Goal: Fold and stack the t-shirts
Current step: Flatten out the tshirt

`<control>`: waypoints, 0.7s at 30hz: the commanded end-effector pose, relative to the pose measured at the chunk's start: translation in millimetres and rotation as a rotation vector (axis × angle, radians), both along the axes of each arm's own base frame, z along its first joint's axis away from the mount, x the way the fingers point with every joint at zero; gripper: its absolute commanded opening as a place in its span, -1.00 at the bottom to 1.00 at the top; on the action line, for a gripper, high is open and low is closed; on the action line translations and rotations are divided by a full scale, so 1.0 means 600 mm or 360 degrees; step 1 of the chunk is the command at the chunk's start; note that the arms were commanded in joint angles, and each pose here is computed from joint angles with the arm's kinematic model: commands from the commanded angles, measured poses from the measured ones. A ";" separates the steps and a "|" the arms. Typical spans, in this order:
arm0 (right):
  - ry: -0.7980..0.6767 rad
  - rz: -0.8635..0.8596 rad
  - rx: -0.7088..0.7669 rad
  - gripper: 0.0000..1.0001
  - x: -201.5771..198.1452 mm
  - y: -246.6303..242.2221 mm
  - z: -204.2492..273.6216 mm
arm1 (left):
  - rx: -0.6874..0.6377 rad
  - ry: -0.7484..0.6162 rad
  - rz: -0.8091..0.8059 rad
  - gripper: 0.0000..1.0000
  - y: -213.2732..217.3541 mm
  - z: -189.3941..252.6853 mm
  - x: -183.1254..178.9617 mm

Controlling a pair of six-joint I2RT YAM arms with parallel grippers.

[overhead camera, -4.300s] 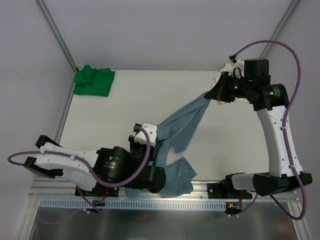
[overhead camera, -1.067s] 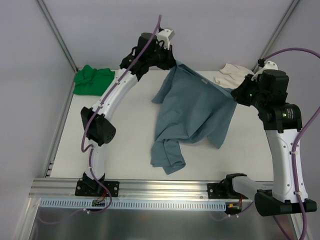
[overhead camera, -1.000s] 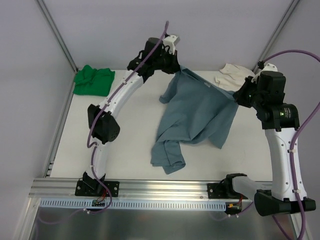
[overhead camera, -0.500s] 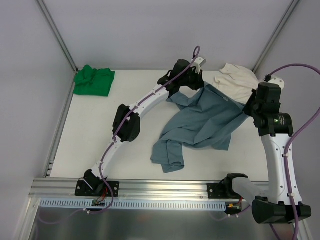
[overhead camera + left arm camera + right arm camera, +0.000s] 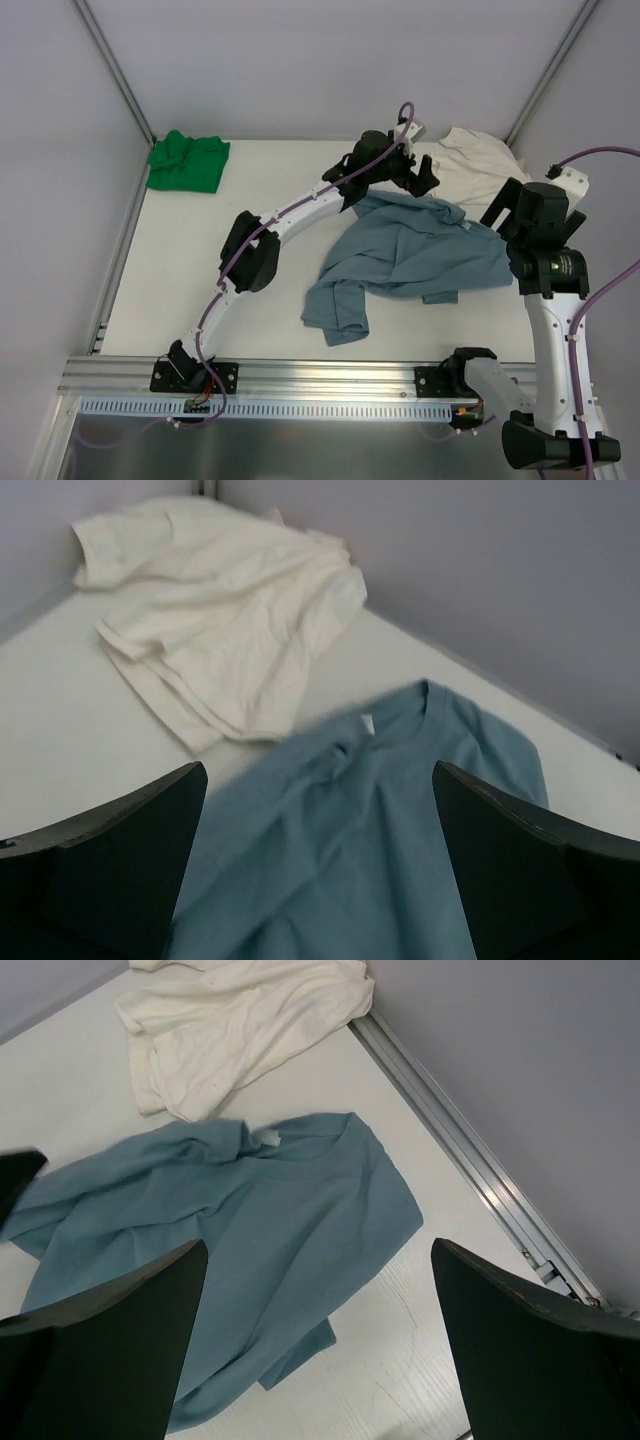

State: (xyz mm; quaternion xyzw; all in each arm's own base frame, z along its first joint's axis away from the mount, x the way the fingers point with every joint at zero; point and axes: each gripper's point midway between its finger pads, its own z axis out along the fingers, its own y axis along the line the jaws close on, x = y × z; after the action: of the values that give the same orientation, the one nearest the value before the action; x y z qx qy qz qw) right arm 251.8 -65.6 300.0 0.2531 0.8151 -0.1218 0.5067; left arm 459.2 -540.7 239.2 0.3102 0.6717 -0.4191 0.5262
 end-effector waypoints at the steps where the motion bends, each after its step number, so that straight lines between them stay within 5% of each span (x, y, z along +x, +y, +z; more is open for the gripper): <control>1: -0.0121 0.0007 -0.0022 0.99 0.003 -0.003 0.042 | -0.0149 -0.0240 0.0005 0.97 0.044 0.179 -0.073; 7: -0.0063 0.0285 0.0091 0.99 0.011 0.047 0.037 | 0.0000 -0.0004 0.0435 0.97 0.222 0.160 -0.171; 12: -0.0042 0.0393 0.0184 0.99 -0.003 0.074 0.014 | 0.0196 0.0348 0.0834 0.97 0.388 0.025 -0.218; 17: -0.0085 0.0407 0.0183 0.99 -0.035 0.075 0.023 | 0.0379 0.0679 0.1009 0.97 0.492 -0.097 -0.231; 21: -0.0092 0.0416 0.0162 0.99 -0.048 0.074 0.034 | 0.0423 0.0929 0.0967 0.97 0.506 -0.172 -0.243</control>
State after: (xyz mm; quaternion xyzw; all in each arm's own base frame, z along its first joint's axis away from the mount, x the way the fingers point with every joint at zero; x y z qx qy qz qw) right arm 229.5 -22.0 312.2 0.1824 0.8329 -0.0078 0.5225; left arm 334.1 -242.3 178.8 0.0559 0.8643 -0.2203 0.4487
